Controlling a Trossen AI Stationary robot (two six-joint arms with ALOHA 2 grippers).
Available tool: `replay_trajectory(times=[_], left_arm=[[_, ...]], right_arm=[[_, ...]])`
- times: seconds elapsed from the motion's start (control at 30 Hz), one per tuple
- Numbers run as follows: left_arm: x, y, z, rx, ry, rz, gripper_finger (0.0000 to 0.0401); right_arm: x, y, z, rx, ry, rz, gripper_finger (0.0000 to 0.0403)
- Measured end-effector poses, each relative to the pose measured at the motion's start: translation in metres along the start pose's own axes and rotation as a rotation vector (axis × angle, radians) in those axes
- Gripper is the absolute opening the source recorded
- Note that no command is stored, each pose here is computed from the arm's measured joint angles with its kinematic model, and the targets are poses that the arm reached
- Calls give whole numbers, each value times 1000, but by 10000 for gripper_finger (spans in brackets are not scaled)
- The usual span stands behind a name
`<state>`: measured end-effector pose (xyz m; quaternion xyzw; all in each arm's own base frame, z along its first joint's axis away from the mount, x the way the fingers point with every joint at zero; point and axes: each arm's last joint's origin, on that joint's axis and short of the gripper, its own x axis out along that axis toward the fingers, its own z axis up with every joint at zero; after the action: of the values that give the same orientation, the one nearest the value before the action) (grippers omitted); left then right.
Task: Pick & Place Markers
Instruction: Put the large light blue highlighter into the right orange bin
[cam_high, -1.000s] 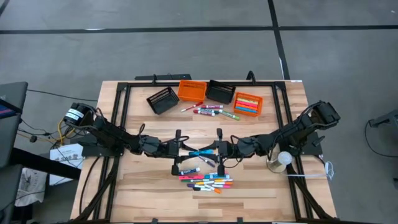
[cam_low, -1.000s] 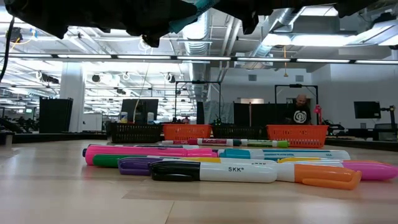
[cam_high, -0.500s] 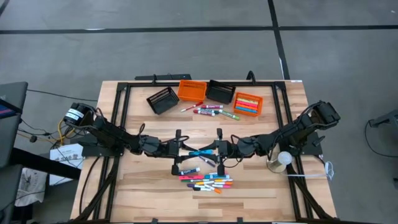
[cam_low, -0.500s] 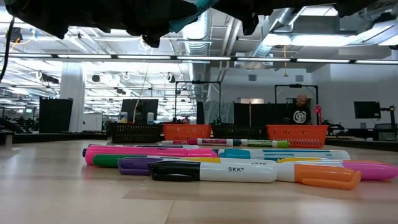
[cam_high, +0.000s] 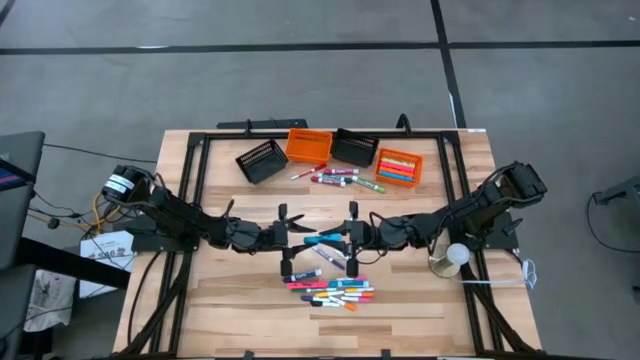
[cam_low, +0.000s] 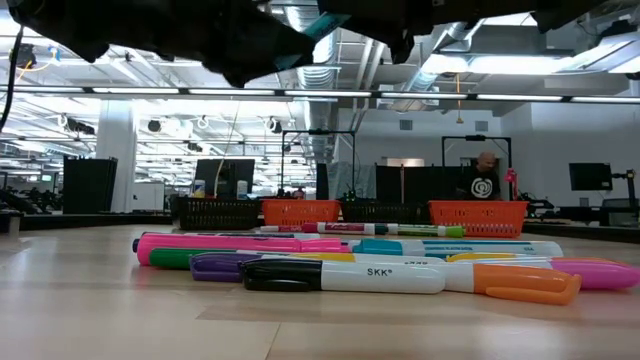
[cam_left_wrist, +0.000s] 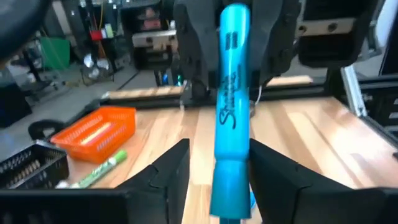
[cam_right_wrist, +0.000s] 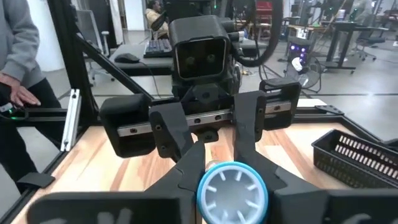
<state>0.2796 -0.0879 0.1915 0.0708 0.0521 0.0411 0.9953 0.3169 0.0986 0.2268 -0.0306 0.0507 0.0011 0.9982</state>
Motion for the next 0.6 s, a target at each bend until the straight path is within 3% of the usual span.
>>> replay_trajectory(times=[0.23, 0.4, 0.6], left_arm=[[-15, 9, 7, -44, 118, -24, 171], [-38, 18, 14, -110, 130, -46, 172], [-63, 28, 2, -146, 119, -50, 173]], right_arm=[[1, -5, -5, 1, 52, -5, 58], [0, -8, -9, 0, 112, -3, 58], [-9, -16, -9, -19, 208, -119, 58]])
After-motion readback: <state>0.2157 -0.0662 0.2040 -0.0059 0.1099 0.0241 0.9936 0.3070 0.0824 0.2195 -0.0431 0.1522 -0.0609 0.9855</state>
